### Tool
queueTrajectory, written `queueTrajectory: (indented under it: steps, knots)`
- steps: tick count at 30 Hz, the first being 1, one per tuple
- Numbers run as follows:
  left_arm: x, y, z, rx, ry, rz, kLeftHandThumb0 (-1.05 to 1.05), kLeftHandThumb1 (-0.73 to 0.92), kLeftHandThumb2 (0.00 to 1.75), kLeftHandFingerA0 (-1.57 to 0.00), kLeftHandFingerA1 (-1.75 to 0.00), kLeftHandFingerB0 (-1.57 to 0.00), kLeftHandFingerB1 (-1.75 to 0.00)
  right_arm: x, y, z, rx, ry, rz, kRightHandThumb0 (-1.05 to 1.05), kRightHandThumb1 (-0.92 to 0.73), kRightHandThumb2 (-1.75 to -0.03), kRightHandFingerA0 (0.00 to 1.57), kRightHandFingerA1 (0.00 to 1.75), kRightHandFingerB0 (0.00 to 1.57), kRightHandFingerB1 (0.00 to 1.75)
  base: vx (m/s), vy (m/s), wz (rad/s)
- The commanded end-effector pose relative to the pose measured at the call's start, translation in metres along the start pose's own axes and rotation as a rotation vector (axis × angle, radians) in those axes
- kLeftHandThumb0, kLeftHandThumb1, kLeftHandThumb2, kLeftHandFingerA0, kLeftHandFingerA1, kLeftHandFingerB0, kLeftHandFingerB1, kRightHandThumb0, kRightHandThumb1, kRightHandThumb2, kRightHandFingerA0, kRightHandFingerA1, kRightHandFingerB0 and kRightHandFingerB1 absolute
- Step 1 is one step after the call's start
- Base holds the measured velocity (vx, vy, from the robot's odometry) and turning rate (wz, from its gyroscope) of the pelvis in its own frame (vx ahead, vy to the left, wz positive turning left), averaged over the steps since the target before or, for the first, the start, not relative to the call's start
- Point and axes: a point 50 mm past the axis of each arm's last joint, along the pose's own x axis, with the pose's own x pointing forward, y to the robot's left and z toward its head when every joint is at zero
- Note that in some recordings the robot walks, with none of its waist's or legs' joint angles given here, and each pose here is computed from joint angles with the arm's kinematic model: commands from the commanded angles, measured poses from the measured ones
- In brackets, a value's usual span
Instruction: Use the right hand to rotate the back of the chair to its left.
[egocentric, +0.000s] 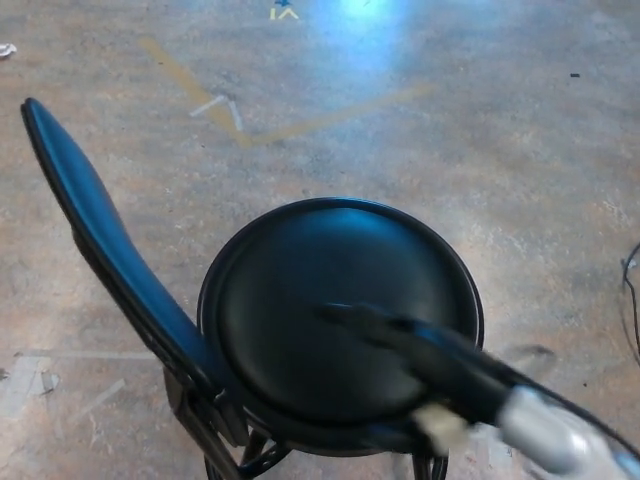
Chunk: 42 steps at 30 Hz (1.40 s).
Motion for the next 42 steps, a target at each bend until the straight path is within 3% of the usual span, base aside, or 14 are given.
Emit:
queueTrajectory:
  steps: [1,10,11,14,16,21,23,24,25,28,32,37,40,42]
  knots:
    - [-0.001,-0.005,-0.005,-0.001,0.013,-0.009,-0.43,0.75,0.63,-0.62,-0.55,-0.54,-0.45,-0.05,-0.017,-0.025,0.023,0.013,-0.348,-1.05,-0.85,-0.69,0.0,0.52,0.0,0.49,0.0,0.0,0.0]
    - [-0.001,-0.008,-0.005,0.007,0.011,-0.015,-0.45,0.75,0.63,-0.6,-0.55,-0.56,-0.45,-0.138,-0.002,-0.111,0.071,0.701,-0.641,-1.05,-0.92,-0.85,0.0,0.25,0.0,0.22,0.0,0.0,0.0]
    - [-0.001,-0.009,-0.006,0.016,0.015,-0.019,-0.45,0.75,0.63,-0.62,-0.54,-0.56,-0.45,-0.151,0.011,-0.122,0.119,0.844,-0.611,-1.05,-0.92,-0.84,0.0,0.47,0.0,0.37,0.0,0.0,0.0]
    - [-0.001,-0.008,-0.006,0.04,0.019,-0.018,-0.46,0.75,0.63,-0.62,-0.55,-0.55,-0.45,-0.158,0.023,-0.128,0.164,0.943,-0.572,-1.05,-0.92,-0.85,0.0,0.44,0.0,0.35,0.0,0.0,0.0]
    - [-0.001,-0.007,-0.006,0.038,0.013,-0.02,-0.46,0.75,0.63,-0.59,-0.55,-0.55,-0.44,-0.166,0.043,-0.133,0.188,1.068,-0.463,-1.05,-0.92,-0.88,0.0,0.83,0.0,0.64,0.0,0.0,0.0]
    - [-0.001,-0.006,-0.006,0.052,0.014,-0.014,-0.45,0.75,0.63,-0.6,-0.55,-0.53,-0.44,-0.181,0.077,-0.133,0.26,1.212,-0.303,-1.05,-0.9,-0.89,0.0,1.24,0.0,0.99,0.0,0.0,0.0]
    - [-0.001,-0.007,-0.009,0.036,0.021,-0.01,-0.43,0.74,0.62,-0.6,-0.54,-0.53,-0.44,-0.185,0.087,-0.132,0.308,1.244,-0.276,-1.05,-0.89,-0.88,0.0,1.24,0.0,0.98,0.0,0.0,0.0]
    - [-0.001,-0.007,-0.009,0.018,0.019,-0.008,-0.43,0.74,0.63,-0.6,-0.54,-0.53,-0.44,-0.187,0.09,-0.131,0.336,1.254,-0.278,-1.05,-0.71,-1.29,0.0,1.03,0.0,0.86,0.0,0.0,0.0]
    - [-0.001,-0.007,-0.009,0.018,0.019,-0.012,-0.44,0.77,0.63,-0.61,-0.55,-0.54,-0.45,-0.188,0.094,-0.131,0.376,1.276,-0.279,-1.05,-0.83,-0.89,0.0,1.29,0.0,1.05,0.0,0.0,0.0]
    - [-0.001,-0.007,-0.007,0.047,0.015,-0.015,-0.45,0.76,0.63,-0.62,-0.57,-0.56,-0.45,-0.193,0.102,-0.13,0.473,1.323,-0.296,-1.05,-0.81,-0.87,0.0,1.37,0.0,1.07,0.0,0.0,0.0]
    - [-0.001,-0.007,-0.007,0.042,0.015,-0.013,-0.46,0.76,0.63,-0.6,-0.57,-0.53,-0.45,-0.198,0.111,-0.128,0.574,1.371,-0.329,-1.05,-0.74,-0.92,0.0,1.37,0.0,1.12,0.0,0.0,0.0]
    - [-0.001,-0.007,-0.008,0.07,0.003,-0.021,-0.44,0.74,0.62,-0.62,-0.54,-0.57,-0.45,-0.209,0.124,-0.126,0.748,1.444,-0.411,-1.05,-0.65,-1.17,0.36,1.29,0.0,0.95,0.0,0.0,0.0]
    - [-0.001,-0.006,-0.008,0.067,0.01,-0.021,-0.44,0.75,0.63,-0.61,-0.55,-0.55,-0.45,-0.21,0.126,-0.125,0.87,1.45,-0.496,-1.05,-0.47,-1.38,0.12,0.97,0.08,0.81,0.0,0.0,0.0]
    - [-0.001,-0.006,-0.008,0.066,0.008,-0.021,-0.45,0.76,0.63,-0.62,-0.56,-0.56,-0.45,-0.21,0.127,-0.125,0.908,1.447,-0.535,-1.05,-0.47,-1.39,0.15,1.01,0.1,0.85,0.0,0.0,0.0]
